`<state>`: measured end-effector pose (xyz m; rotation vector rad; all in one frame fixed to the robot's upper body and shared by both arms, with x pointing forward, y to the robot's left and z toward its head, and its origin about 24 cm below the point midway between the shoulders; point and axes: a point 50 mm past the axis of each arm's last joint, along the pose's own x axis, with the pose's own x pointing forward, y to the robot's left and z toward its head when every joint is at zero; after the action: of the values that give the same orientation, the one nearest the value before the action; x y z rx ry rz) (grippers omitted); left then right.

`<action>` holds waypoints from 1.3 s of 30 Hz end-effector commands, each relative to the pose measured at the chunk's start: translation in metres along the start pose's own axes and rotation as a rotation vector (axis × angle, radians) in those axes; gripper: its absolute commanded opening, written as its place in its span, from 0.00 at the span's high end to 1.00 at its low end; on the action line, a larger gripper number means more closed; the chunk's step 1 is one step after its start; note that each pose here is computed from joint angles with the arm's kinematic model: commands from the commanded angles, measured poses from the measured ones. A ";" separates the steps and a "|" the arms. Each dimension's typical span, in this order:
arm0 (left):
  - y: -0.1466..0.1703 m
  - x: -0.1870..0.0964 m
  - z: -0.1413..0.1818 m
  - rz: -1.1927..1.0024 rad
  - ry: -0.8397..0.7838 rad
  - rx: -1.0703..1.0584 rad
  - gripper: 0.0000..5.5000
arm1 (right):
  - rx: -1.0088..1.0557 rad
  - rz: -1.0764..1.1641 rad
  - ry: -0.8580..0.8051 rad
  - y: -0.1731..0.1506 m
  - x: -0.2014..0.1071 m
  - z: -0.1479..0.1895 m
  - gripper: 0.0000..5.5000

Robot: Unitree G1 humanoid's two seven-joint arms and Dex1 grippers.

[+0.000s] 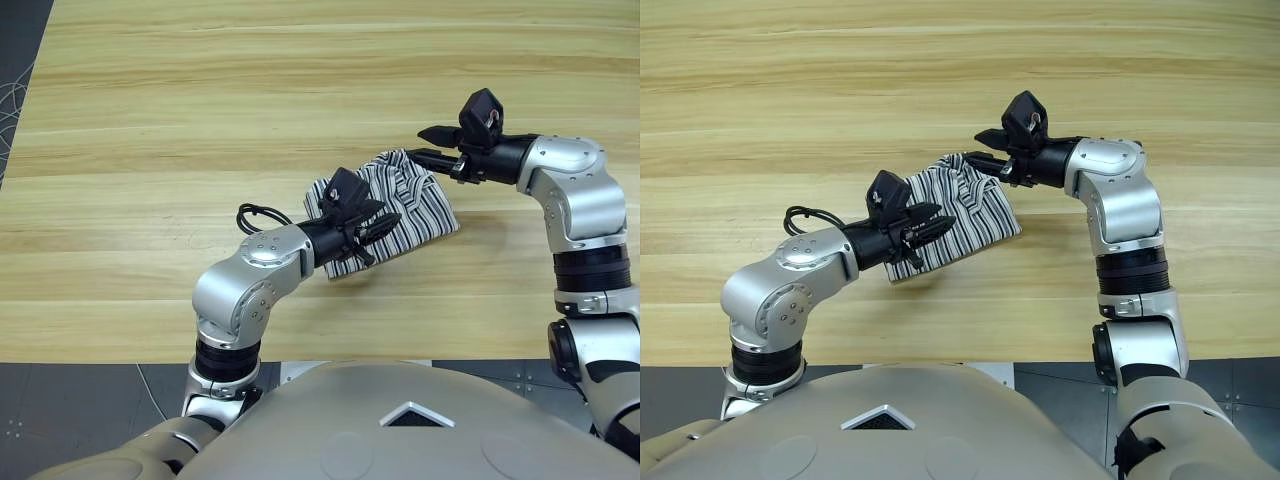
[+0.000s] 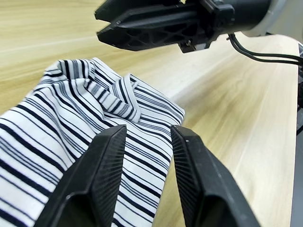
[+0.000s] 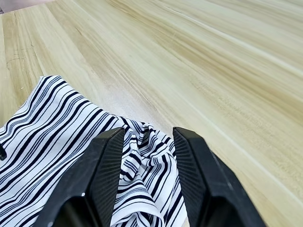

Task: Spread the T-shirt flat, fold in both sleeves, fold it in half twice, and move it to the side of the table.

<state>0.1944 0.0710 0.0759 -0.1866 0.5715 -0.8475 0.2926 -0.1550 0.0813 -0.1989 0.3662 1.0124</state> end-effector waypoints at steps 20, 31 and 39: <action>0.067 0.025 -0.053 0.336 0.169 0.124 0.68 | -0.094 0.285 0.125 0.054 -0.002 -0.030 0.66; 0.063 0.024 -0.052 0.318 0.162 0.132 0.68 | 0.057 0.138 0.207 0.046 0.014 -0.056 0.66; 0.062 0.024 -0.051 0.312 0.159 0.138 0.68 | 0.190 0.104 0.209 0.040 0.018 -0.057 0.66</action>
<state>0.2284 0.0957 0.0128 0.0892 0.5866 -0.5898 0.2507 -0.1355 0.0230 -0.1172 0.6398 1.1024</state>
